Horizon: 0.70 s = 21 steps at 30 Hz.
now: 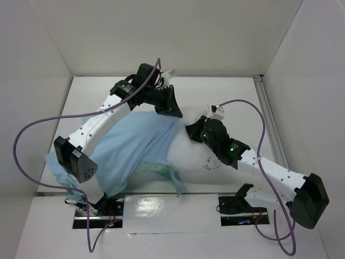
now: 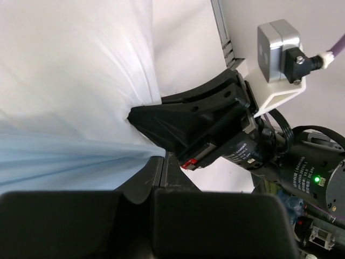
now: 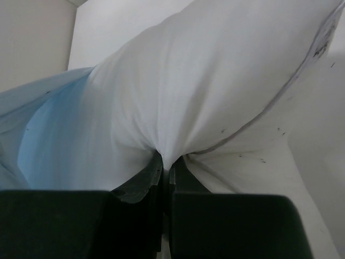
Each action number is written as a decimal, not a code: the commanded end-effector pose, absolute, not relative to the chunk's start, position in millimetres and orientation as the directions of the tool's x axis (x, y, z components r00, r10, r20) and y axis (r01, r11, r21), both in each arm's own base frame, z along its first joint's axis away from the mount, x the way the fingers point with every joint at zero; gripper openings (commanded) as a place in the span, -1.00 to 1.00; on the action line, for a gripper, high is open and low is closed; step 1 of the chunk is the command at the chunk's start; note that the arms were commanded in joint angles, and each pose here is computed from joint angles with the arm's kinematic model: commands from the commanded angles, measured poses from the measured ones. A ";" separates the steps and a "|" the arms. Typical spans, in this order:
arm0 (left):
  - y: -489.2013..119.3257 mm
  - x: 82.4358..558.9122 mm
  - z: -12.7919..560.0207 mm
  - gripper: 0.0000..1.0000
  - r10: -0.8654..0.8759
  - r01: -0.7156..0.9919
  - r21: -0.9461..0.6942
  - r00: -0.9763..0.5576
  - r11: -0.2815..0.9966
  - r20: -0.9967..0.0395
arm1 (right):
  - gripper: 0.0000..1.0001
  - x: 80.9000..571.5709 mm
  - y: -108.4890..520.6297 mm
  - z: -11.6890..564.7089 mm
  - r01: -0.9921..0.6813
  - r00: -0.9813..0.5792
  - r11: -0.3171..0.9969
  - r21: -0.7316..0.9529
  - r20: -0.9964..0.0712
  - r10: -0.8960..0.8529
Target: Put the pillow into the pillowcase
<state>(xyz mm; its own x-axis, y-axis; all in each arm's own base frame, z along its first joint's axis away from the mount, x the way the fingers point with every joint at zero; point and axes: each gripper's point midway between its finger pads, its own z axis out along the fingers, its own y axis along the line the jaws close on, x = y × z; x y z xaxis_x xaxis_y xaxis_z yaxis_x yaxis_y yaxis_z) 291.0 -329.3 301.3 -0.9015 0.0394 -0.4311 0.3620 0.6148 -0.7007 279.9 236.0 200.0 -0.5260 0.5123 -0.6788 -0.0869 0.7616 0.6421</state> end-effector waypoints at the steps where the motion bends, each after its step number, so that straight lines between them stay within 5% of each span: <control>1: -362.2 290.7 384.6 -1.00 0.005 0.602 -0.714 -0.766 0.358 -0.643 | -1.00 260.7 277.3 242.0 -0.219 -0.570 0.605 0.766 -0.603 0.558; 12: -382.3 314.4 406.6 -1.00 0.035 0.669 -0.658 -0.710 0.346 -0.703 | -1.00 262.1 227.3 318.3 -0.213 -0.361 0.568 0.795 -0.604 0.710; 21: -390.0 315.6 337.5 -1.00 0.127 0.593 -0.662 -0.781 0.459 -0.611 | -1.00 260.7 252.7 279.4 -0.238 -0.467 0.608 0.758 -0.638 0.612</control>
